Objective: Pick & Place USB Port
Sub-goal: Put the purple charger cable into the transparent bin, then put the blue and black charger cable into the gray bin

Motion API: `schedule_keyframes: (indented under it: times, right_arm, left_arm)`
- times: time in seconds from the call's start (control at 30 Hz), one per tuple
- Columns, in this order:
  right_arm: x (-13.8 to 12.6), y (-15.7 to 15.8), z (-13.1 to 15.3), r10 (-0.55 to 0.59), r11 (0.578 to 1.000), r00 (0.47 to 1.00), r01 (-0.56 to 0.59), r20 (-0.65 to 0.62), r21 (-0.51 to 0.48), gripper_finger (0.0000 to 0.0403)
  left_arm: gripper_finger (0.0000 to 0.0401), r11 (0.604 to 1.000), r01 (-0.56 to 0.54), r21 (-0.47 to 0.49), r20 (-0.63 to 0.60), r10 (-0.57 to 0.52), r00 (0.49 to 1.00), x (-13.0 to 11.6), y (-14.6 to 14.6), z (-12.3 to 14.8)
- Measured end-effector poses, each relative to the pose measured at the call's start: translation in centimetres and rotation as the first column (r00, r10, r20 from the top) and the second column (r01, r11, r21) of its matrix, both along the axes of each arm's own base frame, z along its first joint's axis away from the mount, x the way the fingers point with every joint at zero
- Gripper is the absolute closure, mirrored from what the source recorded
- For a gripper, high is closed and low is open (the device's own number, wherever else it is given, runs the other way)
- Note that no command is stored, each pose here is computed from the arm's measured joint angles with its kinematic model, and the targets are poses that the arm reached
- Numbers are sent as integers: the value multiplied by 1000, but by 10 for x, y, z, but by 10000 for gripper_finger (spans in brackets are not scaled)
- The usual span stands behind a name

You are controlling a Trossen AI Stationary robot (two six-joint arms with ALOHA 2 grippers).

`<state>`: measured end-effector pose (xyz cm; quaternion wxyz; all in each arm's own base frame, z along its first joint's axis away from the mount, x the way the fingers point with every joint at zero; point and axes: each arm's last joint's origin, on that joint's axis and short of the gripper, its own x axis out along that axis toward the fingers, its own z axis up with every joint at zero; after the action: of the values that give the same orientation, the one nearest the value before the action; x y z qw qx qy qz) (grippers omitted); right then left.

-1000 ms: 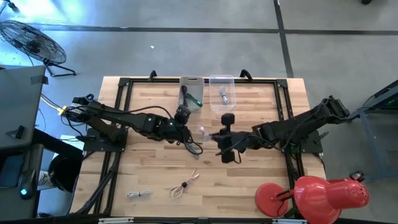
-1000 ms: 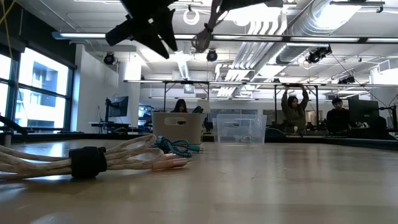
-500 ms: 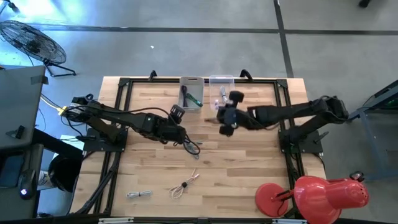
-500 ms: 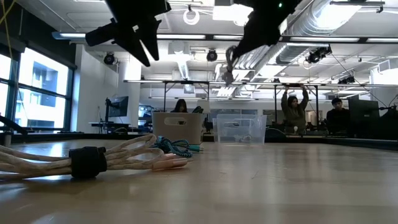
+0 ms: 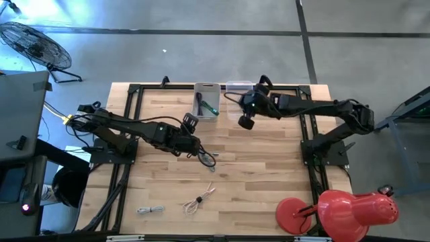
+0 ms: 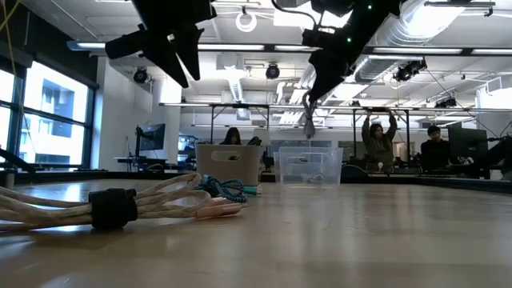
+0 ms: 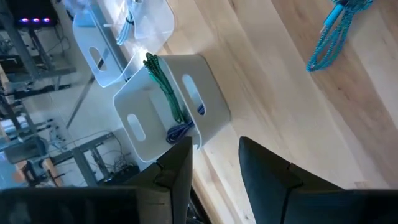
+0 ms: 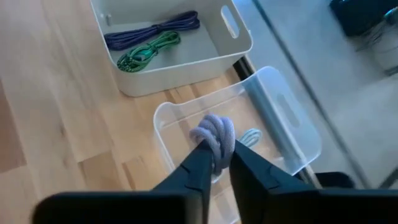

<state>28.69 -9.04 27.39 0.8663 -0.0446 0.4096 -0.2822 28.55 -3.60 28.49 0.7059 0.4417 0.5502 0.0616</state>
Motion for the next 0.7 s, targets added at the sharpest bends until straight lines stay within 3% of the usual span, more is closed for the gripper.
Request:
schedule_keyframes:
  times: [0.23, 0.47, 0.7]
  right_arm:
    - [-2, -6, -1, -8, 998, 1000, 7, 26, 57, 305]
    - [0, -3, -1, 30, 991, 998, -36, 55, 127, 296]
    - [3, 14, -4, 221, 911, 968, -248, 117, 330, 296]
  left_arm:
    - [275, 1000, -3, -24, 5, 3, 1000, 0, 0, 0]
    - [275, 999, -33, -30, -40, 32, 999, -6, 0, -2]
    - [275, 963, -271, 13, -227, 267, 937, -43, 7, -2]
